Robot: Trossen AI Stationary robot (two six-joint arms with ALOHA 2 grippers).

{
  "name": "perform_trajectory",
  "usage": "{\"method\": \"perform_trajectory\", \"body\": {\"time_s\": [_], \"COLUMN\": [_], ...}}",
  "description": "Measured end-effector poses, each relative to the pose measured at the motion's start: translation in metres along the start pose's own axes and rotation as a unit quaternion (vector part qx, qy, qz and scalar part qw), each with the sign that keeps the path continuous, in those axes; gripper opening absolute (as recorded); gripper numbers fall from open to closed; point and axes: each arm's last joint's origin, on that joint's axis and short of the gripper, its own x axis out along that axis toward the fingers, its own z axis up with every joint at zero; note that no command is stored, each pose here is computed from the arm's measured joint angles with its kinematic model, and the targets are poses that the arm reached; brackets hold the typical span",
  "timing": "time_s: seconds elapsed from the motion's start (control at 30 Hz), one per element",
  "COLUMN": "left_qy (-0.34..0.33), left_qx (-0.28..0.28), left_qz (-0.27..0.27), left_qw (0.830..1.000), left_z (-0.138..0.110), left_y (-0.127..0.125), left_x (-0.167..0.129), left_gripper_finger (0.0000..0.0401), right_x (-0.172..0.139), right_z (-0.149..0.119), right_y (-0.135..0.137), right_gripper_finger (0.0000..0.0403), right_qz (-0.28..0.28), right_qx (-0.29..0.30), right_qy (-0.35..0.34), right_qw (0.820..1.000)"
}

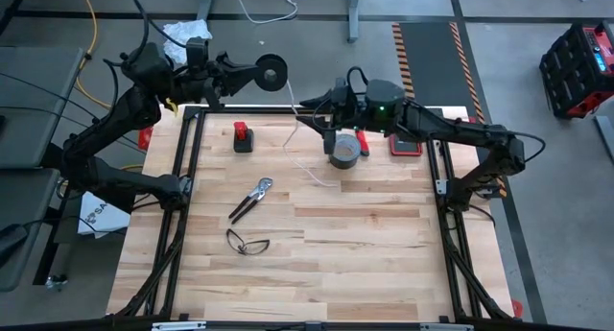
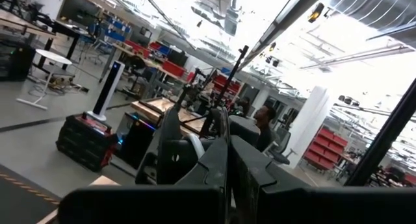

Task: Coil cords
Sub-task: Coil the white wire onto the black spool

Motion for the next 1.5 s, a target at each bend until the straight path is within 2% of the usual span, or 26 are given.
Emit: {"method": "perform_trajectory", "body": {"time_s": [0.3,0.47,0.73,0.87,1.13,1.33,1.5], "left_qy": [-0.02,-0.02,-0.021,-0.021,-0.023,-0.025,-0.026], "left_qx": [0.005,0.001,0.003,0.005,0.005,0.006,0.007], "left_qz": [-0.01,-0.011,-0.011,-0.01,-0.007,-0.003,-0.001], "left_qw": [1.0,1.0,1.0,1.0,1.0,1.0,1.0], "left_z": [0.004,0.004,0.004,0.004,0.004,0.004,0.004], "left_y": [-0.002,-0.002,-0.002,-0.002,-0.002,-0.002,-0.002], "left_x": [0.0,0.0,0.0,0.0,0.0,0.0,0.0], "left_gripper_finger": [0.0,0.0,0.0,0.0,0.0,0.0,0.0], "right_x": [0.011,0.011,0.01,0.01,0.01,0.01,0.01], "right_z": [-0.013,-0.014,-0.02,-0.019,-0.018,-0.018,-0.018], "right_y": [-0.003,-0.004,-0.005,-0.005,-0.005,-0.005,-0.001], "right_gripper_finger": [0.0181,0.0181,0.0181,0.0178,0.0106,0.0077,0.0011], "right_qz": [-0.014,-0.041,-0.05,-0.053,-0.052,-0.051,-0.046], "right_qx": [-0.005,-0.013,-0.014,-0.014,-0.006,-0.01,-0.01], "right_qy": [0.03,0.031,0.066,0.061,0.057,0.057,0.057], "right_qw": [0.999,0.999,0.996,0.997,0.997,0.997,0.997]}}
